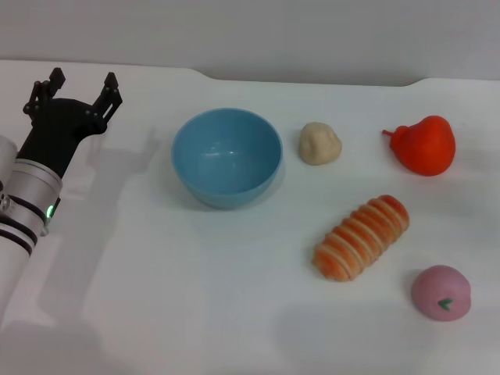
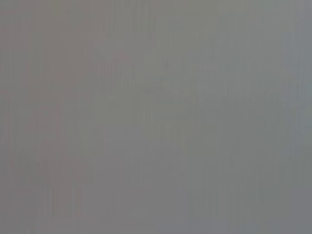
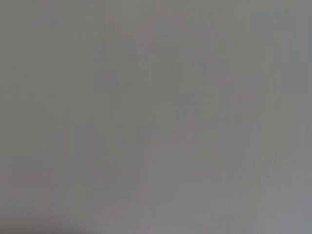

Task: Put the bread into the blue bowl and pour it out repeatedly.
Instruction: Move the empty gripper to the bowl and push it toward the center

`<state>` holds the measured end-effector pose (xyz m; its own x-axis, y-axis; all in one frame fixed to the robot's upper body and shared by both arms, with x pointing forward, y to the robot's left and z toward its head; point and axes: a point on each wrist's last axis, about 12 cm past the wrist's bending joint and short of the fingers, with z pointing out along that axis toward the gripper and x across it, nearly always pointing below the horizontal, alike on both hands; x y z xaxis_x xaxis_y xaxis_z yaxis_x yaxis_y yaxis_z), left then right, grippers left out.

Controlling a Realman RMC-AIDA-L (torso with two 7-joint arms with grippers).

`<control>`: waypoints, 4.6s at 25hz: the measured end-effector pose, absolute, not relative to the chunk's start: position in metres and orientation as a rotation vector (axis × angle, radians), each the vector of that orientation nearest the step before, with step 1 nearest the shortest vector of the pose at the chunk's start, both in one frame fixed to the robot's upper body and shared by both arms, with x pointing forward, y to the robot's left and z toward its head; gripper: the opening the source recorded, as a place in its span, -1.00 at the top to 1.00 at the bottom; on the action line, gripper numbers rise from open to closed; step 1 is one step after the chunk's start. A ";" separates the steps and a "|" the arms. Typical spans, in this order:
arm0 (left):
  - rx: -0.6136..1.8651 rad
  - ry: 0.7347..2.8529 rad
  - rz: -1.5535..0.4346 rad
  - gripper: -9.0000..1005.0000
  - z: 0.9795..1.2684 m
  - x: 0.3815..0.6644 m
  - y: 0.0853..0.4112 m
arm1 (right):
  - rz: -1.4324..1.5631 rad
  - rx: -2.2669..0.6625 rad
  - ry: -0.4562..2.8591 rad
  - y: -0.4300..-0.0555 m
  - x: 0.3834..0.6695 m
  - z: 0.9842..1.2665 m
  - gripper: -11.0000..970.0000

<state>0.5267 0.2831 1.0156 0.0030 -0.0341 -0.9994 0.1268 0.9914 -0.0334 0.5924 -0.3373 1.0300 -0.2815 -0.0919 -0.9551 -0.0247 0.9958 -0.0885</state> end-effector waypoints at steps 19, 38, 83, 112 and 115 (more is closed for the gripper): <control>0.071 1.559 -0.116 -0.66 1.016 0.527 0.286 | -0.052 -0.084 1.868 -0.333 0.592 1.027 -0.12; 0.006 1.676 -0.283 -0.66 1.042 0.594 0.291 | -0.049 -0.101 1.857 -0.330 0.597 1.031 -0.13; 0.013 1.799 -0.318 -0.65 1.046 0.592 0.314 | -0.052 -0.108 1.860 -0.330 0.597 1.031 -0.12; 0.047 1.706 0.101 -0.65 1.002 0.526 0.328 | -0.045 -0.094 1.872 -0.328 0.597 1.029 -0.12; 0.049 1.710 0.100 -0.65 1.002 0.527 0.328 | -0.044 -0.093 1.872 -0.327 0.597 1.028 -0.12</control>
